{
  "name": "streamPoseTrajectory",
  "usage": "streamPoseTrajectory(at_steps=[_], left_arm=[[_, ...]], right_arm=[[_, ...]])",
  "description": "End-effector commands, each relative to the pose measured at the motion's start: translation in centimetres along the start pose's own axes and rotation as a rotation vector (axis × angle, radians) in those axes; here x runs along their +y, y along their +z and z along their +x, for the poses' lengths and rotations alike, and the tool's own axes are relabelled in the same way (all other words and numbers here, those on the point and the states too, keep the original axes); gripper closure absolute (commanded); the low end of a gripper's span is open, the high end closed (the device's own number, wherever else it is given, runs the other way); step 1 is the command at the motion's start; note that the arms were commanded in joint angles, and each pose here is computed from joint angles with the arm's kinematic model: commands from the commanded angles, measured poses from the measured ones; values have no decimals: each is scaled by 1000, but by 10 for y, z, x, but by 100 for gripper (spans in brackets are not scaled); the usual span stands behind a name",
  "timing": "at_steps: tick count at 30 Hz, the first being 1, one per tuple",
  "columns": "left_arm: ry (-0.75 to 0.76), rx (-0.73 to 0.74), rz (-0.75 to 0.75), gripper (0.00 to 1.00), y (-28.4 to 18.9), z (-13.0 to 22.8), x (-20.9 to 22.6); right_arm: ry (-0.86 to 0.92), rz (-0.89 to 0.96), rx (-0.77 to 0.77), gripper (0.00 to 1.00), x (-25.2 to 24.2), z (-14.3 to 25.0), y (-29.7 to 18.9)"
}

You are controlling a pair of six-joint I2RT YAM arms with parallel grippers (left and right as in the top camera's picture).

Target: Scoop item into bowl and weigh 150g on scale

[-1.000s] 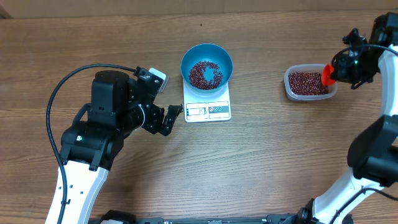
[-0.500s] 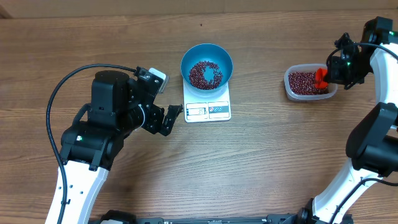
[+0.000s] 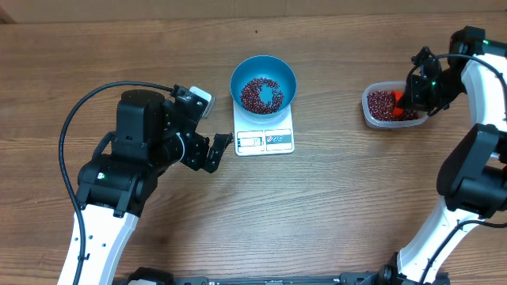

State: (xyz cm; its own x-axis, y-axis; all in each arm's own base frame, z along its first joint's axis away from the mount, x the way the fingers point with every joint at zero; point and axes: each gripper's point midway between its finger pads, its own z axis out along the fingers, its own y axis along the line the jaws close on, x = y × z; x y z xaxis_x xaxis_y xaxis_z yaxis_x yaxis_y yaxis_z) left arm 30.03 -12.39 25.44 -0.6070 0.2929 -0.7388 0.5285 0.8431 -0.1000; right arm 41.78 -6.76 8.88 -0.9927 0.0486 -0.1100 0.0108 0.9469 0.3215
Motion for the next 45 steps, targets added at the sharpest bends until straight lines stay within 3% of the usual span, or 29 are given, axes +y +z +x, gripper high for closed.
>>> streamPoseTrajectory(at_steps=[1,21,30,45], left_arm=[[-6,-23,-2,0,-5,-8,-2],[-6,-23,-2,0,-5,-8,-2],[-6,-23,-2,0,-5,-8,-2],[-6,-23,-2,0,-5,-8,-2]], right_arm=[[-9,-61,32,96,12,5,9],[125,-409,-56,96,21,12,7],[259,-612,-196,96,0,6,-29],[356,-703,-277,96,-23,10,-54]])
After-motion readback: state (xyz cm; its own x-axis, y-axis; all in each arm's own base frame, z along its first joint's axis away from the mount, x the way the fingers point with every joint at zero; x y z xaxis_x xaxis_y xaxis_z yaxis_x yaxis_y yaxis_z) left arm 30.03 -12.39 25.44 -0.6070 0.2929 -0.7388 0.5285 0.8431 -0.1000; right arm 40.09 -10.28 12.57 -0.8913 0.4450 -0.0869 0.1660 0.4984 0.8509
